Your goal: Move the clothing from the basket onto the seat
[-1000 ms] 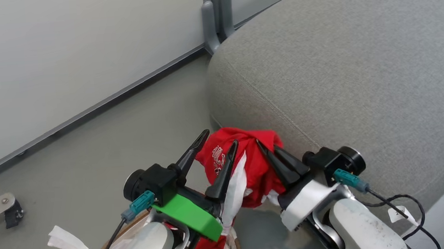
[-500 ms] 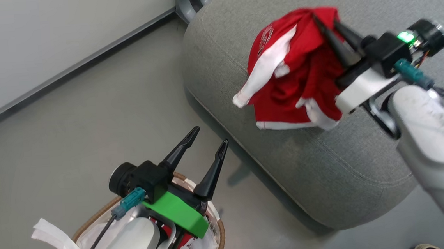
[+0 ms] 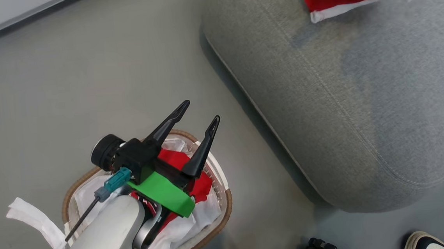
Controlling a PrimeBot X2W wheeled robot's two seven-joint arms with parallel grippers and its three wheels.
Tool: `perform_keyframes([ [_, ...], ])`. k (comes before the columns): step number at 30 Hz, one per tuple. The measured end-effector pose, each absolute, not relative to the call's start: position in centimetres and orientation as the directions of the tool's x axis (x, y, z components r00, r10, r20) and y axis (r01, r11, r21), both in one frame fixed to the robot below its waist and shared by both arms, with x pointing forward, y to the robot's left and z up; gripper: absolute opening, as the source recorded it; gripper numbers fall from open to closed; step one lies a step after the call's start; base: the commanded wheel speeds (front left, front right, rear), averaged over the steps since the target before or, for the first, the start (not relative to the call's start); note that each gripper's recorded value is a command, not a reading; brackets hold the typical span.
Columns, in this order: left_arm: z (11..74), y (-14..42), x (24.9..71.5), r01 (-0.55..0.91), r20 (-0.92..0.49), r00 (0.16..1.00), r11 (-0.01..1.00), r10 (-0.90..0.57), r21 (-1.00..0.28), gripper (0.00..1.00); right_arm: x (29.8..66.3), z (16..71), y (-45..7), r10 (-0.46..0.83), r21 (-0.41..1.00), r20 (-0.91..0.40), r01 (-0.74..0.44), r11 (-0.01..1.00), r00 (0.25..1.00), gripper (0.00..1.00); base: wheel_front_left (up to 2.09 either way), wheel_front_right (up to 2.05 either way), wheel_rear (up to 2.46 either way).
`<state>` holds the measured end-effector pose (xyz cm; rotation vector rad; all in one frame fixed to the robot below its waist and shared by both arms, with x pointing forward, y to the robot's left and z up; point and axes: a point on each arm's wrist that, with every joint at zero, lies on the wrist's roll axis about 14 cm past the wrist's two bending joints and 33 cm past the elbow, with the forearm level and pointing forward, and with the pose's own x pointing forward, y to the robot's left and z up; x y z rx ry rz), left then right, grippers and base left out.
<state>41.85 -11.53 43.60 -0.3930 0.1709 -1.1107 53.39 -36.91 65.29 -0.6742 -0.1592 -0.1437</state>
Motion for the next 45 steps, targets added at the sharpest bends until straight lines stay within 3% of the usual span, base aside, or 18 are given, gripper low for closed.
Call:
perform_keyframes([
  [9,39.8,-8.6,44.0,0.776,-0.004,0.511,0.463,-0.86,-0.429,1.0,56.4,57.0,-40.0,-0.22,-0.569,0.056,0.212,0.795,0.974,0.0,0.0,0.0,0.0],
  [17,37.6,-6.4,44.6,0.723,-0.062,0.561,0.525,-0.825,-0.449,1.0,52.9,45.9,-41.4,-0.327,-0.524,-0.176,0.193,0.829,0.928,0.0,0.0,0.0,0.0],
  [18,37.8,-6.2,44.8,0.718,-0.06,0.569,0.532,-0.82,-0.449,1.0,52.2,45.1,-41.4,-0.338,-0.514,-0.192,0.199,0.835,0.921,0.07,0.0,0.0,0.0],
  [19,37.9,-6.1,44.9,0.715,-0.059,0.575,0.536,-0.816,-0.448,1.0,51.5,44.5,-41.4,-0.344,-0.51,-0.204,0.201,0.836,0.916,0.25,0.0,0.0,0.0],
  [20,37.9,-6.0,44.9,0.712,-0.061,0.579,0.54,-0.813,-0.449,1.0,50.7,43.9,-41.4,-0.351,-0.505,-0.219,0.202,0.839,0.91,0.47,0.0,0.0,0.0],
  [21,37.9,-5.9,44.7,0.709,-0.066,0.581,0.544,-0.811,-0.449,1.0,49.9,43.4,-41.3,-0.357,-0.497,-0.231,0.206,0.843,0.905,0.85,0.0,0.0,0.0],
  [22,37.9,-5.9,44.7,0.707,-0.067,0.583,0.546,-0.81,-0.449,1.0,49.5,43.2,-41.1,-0.359,-0.491,-0.235,0.208,0.846,0.903,1.0,0.0,0.0,0.0],
  [34,41.0,-4.9,43.9,0.672,-0.054,0.651,0.608,-0.757,-0.422,1.0,42.0,42.9,-39.3,-0.382,-0.395,-0.24,0.27,0.878,0.893,1.0,0.0,0.0,0.0],
  [37,41.6,-4.2,43.5,0.649,-0.059,0.68,0.636,-0.731,-0.417,1.0,41.9,43.9,-37.6,-0.35,-0.344,-0.202,0.269,0.9,0.915,1.0,0.0,0.0,0.0],
  [45,42.8,1.2,44.3,0.534,-0.072,0.805,0.772,-0.589,-0.345,1.0,44.6,46.6,-29.3,-0.137,-0.207,-0.088,0.116,0.971,0.987,1.0,0.0,0.0,0.0],
])
